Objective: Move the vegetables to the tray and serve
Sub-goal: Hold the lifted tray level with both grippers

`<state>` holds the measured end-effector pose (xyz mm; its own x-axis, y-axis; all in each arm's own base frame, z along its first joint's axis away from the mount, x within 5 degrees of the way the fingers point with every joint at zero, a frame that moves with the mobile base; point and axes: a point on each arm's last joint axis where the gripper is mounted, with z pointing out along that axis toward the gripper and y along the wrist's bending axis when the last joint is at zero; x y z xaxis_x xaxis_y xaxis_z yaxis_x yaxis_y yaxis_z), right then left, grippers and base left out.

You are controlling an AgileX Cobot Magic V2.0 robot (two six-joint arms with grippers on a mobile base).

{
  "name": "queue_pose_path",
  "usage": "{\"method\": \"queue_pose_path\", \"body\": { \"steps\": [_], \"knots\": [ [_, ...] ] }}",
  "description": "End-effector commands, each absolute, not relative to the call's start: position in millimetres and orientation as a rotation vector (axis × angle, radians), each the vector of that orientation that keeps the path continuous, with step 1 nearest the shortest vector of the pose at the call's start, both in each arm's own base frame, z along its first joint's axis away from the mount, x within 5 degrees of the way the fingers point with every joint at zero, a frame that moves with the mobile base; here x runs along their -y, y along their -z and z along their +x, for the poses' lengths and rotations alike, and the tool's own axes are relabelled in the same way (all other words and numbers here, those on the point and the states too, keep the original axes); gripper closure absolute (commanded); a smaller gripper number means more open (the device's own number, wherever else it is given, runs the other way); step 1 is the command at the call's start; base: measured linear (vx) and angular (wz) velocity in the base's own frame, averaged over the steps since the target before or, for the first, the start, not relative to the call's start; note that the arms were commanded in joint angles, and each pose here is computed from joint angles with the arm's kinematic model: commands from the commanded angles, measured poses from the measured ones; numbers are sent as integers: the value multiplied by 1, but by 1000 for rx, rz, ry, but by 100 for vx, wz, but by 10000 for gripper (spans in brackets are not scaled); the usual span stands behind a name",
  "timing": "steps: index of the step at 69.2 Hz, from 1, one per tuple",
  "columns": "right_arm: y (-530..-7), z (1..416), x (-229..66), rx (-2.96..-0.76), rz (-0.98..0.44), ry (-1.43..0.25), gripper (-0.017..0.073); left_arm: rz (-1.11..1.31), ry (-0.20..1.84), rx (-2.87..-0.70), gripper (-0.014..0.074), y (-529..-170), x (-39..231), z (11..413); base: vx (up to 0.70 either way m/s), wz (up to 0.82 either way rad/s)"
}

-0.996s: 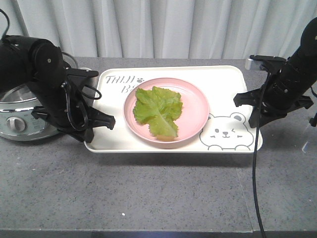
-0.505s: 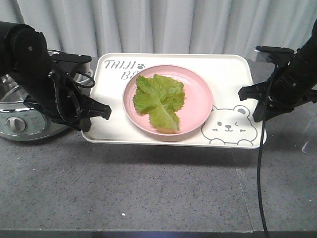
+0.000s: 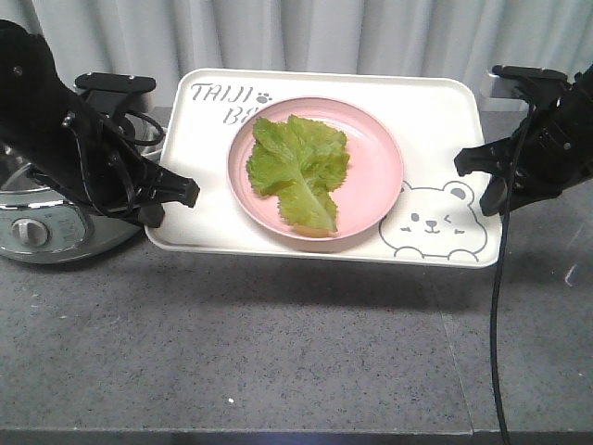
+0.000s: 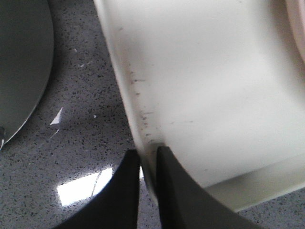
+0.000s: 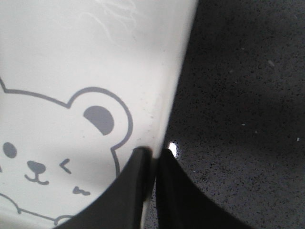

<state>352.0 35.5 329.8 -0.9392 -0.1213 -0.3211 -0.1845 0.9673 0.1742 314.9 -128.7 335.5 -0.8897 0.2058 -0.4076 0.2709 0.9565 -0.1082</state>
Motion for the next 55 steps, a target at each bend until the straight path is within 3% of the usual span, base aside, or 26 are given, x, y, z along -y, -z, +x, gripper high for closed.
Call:
{"method": "queue_pose_path", "body": {
  "steps": [1,55],
  "knots": [
    [-358,343,-46,-2688,-260,-388,565,349,379,-2536,601,-367,139,309,0,0],
    [-358,342,-46,-2693,-262,-391,565,349,379,-2536,601,-367,139,309,0,0]
  ]
}}
